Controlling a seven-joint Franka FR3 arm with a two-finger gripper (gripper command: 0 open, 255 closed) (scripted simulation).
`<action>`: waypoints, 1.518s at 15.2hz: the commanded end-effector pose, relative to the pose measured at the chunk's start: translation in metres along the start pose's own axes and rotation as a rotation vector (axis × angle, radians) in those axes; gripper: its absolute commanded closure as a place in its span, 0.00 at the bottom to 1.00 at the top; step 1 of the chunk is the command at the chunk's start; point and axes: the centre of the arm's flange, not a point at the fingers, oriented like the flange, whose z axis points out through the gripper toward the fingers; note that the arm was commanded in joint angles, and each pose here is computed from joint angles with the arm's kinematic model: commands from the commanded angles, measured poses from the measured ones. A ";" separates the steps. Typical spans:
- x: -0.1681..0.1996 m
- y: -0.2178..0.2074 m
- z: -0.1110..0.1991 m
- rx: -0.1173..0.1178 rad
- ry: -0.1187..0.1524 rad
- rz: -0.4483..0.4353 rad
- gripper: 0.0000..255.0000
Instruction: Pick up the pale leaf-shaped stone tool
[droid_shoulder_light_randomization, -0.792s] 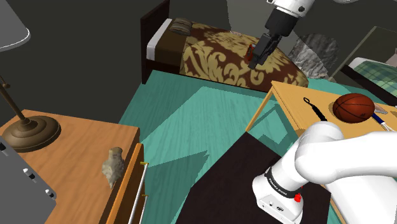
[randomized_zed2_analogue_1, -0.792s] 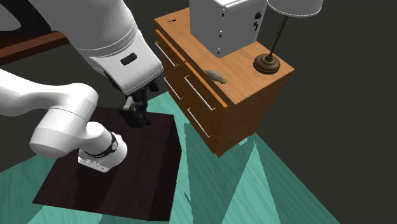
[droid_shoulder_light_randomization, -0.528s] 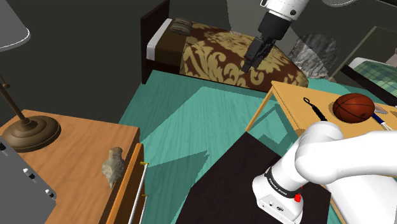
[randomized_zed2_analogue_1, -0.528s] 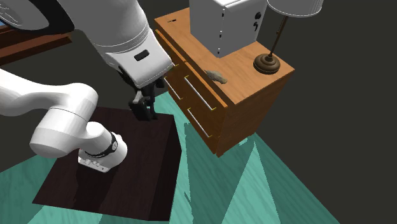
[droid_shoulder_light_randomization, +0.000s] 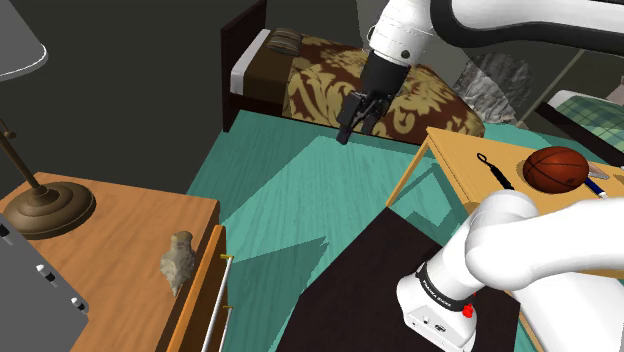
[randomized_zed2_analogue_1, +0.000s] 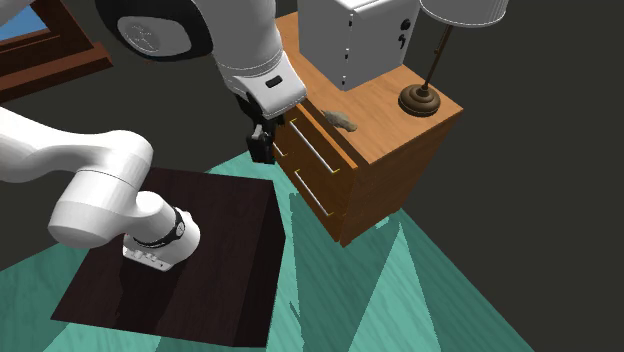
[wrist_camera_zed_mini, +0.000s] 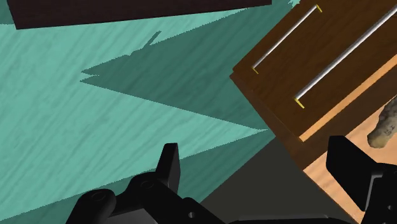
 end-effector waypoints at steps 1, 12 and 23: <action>0.007 -0.019 0.017 0.002 -0.004 0.020 0.00; 0.047 -0.128 0.104 0.007 -0.034 0.120 0.00; 0.095 -0.234 0.192 0.013 -0.064 0.219 0.00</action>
